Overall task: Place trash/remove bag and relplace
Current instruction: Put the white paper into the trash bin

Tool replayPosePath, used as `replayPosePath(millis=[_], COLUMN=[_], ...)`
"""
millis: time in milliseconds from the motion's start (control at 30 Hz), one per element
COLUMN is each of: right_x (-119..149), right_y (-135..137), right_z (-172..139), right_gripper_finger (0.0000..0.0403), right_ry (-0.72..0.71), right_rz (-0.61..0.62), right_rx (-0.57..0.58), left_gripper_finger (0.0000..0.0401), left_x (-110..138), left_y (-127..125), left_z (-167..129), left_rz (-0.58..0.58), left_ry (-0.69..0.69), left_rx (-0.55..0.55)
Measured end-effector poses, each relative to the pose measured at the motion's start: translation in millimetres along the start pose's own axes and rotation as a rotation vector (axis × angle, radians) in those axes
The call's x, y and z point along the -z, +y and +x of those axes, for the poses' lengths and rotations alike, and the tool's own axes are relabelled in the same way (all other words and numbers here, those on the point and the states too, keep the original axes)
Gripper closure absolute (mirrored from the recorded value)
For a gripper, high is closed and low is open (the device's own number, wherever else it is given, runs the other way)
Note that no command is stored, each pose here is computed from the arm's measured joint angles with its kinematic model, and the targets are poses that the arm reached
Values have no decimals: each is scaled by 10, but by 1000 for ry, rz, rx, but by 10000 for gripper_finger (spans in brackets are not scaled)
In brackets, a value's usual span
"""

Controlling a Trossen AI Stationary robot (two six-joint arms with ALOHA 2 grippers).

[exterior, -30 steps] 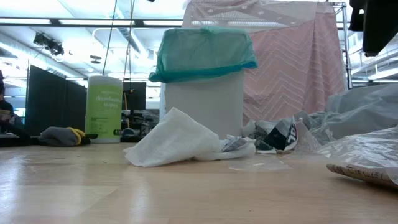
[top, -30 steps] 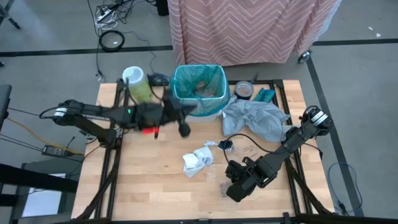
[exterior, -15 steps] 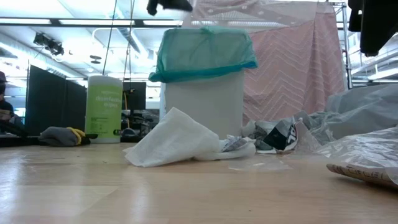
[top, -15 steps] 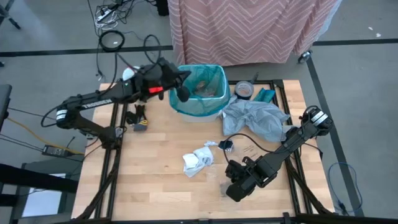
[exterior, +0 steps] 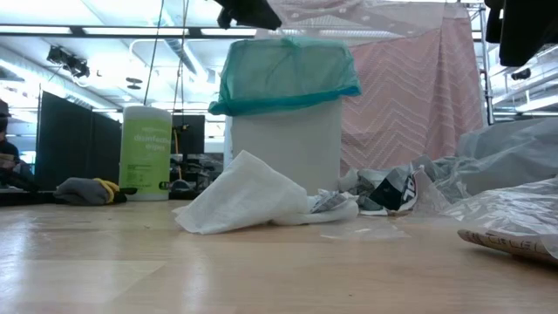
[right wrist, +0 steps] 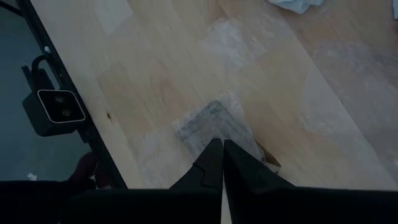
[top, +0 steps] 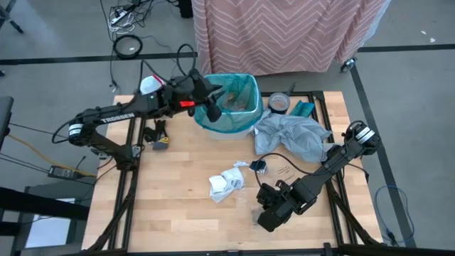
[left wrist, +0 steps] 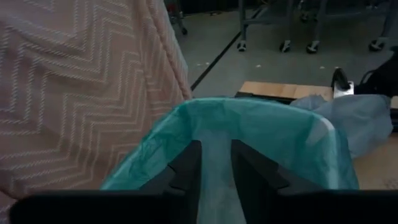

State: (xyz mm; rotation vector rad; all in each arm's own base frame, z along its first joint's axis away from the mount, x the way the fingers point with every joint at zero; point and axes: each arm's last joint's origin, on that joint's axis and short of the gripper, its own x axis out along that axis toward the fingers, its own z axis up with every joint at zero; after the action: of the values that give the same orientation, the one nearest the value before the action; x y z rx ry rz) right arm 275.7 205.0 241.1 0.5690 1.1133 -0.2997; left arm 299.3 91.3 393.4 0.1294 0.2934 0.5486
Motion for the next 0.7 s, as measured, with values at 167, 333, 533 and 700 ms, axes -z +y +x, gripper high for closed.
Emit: replayPosePath(millis=[167,333,533,700], right_x=[1,1,5,9], right_y=[1,1,2,4], right_z=[0,0,-1,-2], right_gripper_finger=[402,401,399,401], right_ry=[0,1,1,1], right_rz=[-9,-10,-11,-12], right_rx=[0,-1,0,-1], left_gripper_finger=[266,255,254,254], left_x=[-1,-108,-201,181], left_y=[-21,-157,-684,-1206], left_z=[-2,-145,-470,-645], left_rz=[-19,-142,-62,-33], left_ry=[-5,-20,-9,140], left_rx=[55,198,517,607])
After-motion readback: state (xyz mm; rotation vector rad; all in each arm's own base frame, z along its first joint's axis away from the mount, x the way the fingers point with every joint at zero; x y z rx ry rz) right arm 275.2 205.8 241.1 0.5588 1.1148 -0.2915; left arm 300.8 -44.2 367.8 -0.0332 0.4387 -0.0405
